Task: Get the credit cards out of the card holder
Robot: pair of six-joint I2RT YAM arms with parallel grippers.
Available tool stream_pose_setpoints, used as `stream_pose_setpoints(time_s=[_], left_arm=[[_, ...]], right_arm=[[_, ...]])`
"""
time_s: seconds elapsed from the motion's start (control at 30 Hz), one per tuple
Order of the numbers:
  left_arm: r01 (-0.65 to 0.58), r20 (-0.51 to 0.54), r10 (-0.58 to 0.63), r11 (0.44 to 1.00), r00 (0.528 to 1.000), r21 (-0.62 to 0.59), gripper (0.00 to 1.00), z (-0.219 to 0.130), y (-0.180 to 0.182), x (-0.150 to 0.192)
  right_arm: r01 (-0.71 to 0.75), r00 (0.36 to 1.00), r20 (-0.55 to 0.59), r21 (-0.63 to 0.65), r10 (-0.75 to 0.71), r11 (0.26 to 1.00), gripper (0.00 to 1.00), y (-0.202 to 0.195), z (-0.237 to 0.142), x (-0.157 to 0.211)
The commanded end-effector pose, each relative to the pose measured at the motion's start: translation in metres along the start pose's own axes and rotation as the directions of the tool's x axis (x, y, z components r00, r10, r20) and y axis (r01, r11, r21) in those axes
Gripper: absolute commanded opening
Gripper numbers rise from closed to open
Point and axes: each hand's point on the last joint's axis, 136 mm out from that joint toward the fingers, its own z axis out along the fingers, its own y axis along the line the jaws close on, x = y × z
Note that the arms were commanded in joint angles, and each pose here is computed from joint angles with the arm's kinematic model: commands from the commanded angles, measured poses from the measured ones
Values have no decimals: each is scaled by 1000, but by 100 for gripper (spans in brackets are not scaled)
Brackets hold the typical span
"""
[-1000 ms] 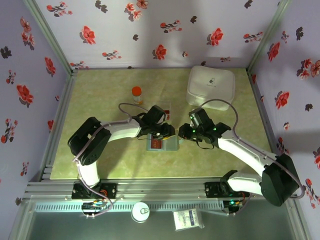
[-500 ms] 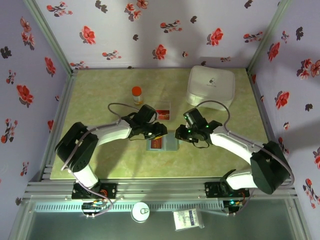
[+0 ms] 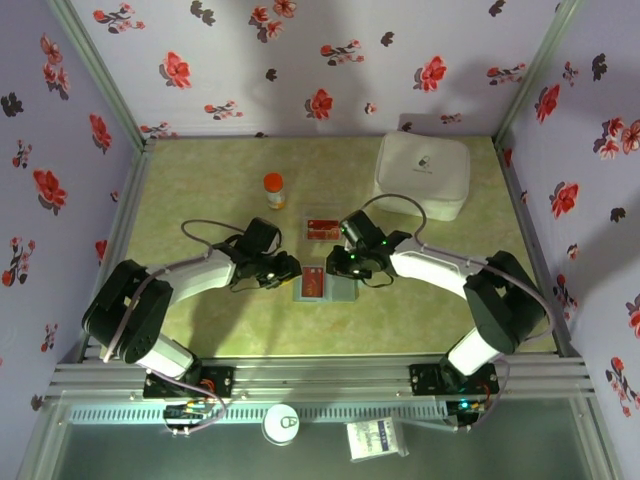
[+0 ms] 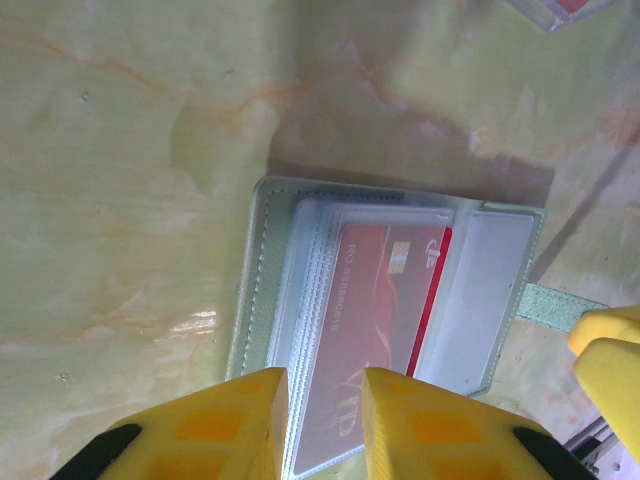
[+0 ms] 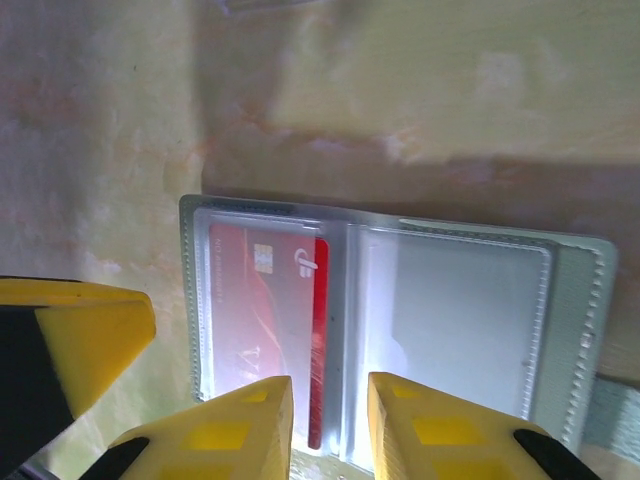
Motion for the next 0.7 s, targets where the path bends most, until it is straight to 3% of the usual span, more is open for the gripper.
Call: stream_pose_setpoints(time_s=[0.0,0.67], left_arm=[[-24,-22,25,999,999,29,23,4,-2,2],[20,-66,-21,1000,998,-5,19,21,16,12]], right_arm=[[-3,1000,-7,-28,3,1000,26,13,5,-3],[-43,997,-66,-94,37,995,25,19,30,10]])
